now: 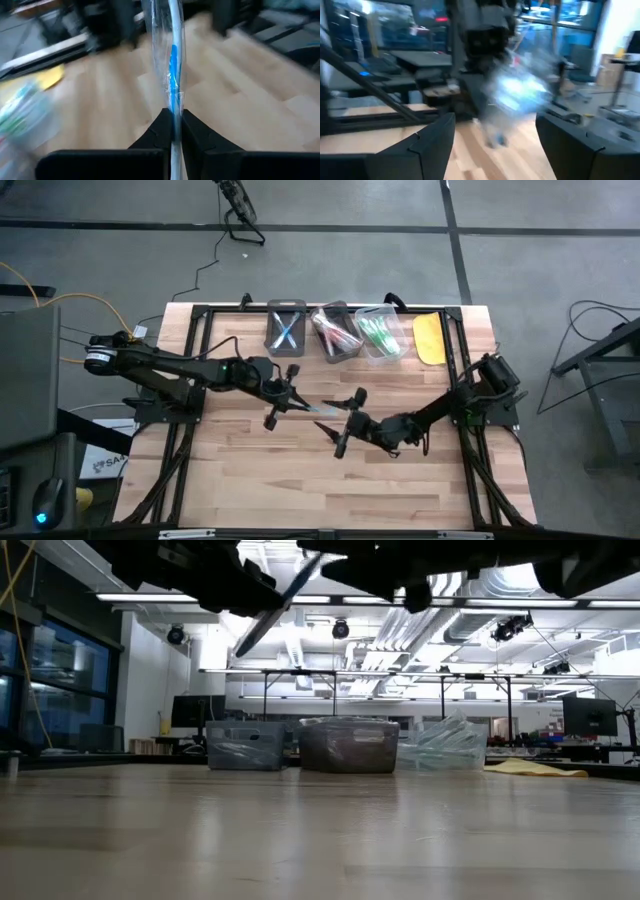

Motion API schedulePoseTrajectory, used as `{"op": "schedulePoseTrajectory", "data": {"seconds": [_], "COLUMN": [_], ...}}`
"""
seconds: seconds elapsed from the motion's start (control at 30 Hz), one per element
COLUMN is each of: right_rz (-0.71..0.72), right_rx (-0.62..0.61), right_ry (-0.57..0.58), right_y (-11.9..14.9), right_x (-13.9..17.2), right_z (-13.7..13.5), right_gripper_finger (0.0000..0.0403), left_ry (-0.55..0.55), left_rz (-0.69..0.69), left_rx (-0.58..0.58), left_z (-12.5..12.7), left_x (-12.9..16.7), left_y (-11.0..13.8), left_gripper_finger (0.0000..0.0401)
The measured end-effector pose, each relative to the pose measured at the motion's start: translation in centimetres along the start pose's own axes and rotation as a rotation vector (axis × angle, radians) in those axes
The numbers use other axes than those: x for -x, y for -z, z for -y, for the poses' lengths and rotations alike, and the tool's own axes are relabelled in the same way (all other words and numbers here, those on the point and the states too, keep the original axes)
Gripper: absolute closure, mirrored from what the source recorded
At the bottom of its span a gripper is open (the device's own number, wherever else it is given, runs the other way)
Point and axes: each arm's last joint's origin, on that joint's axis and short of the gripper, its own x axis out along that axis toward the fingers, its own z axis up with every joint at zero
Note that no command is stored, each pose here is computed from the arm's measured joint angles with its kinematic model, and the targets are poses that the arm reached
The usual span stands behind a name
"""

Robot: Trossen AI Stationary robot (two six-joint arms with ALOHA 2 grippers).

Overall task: Pick & Place Toothbrushes
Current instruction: Put the blue toothbrush into the left black bin

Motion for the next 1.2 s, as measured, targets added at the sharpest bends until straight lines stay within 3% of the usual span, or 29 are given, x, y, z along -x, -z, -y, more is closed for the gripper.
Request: {"op": "schedulePoseTrajectory", "data": {"seconds": [0.07,0.27,0.53,0.6,0.73,0.83,1.1,1.2], "right_rz": [-0.022,-0.073,-0.115,-0.127,-0.150,-0.162,-0.153,-0.149], "right_rx": [-0.010,0.079,0.169,0.184,0.168,0.173,0.150,0.138], "right_ry": [0.023,0.251,0.419,0.469,0.589,0.611,0.596,0.592], "right_y": [0.3,0.3,-0.6,-1.1,-2.5,-3.5,-4.5,-4.6], "right_x": [-0.2,0.7,2.8,3.4,4.7,5.4,6.0,6.1], "right_z": [0.3,0.2,-0.9,-1.1,-1.2,-1.2,-1.3,-1.3], "right_gripper_finger": [0.0143,0.0166,0.0182,0.0183,0.0184,0.0184,0.0184,0.0184], "left_ry": [-0.082,-0.262,-0.410,-0.432,-0.584,-0.662,-0.667,-0.634], "left_rz": [-0.052,-0.164,-0.432,-0.509,-0.523,-0.535,-0.562,-0.614], "left_rx": [0.007,0.022,-0.174,-0.177,0.092,0.313,0.820,0.930], "left_z": [-0.2,-2.6,-7.4,-8.6,-12.2,-14.2,-18.7,-19.5], "left_x": [0.0,3.5,6.9,7.7,9.5,10.3,9.5,9.0], "left_y": [0.3,0.7,4.1,5.3,6.5,7.5,7.8,7.5], "left_gripper_finger": [0.0391,0.0391,0.0391,0.0391,0.0391,0.0391,0.0391,0.0391]}}
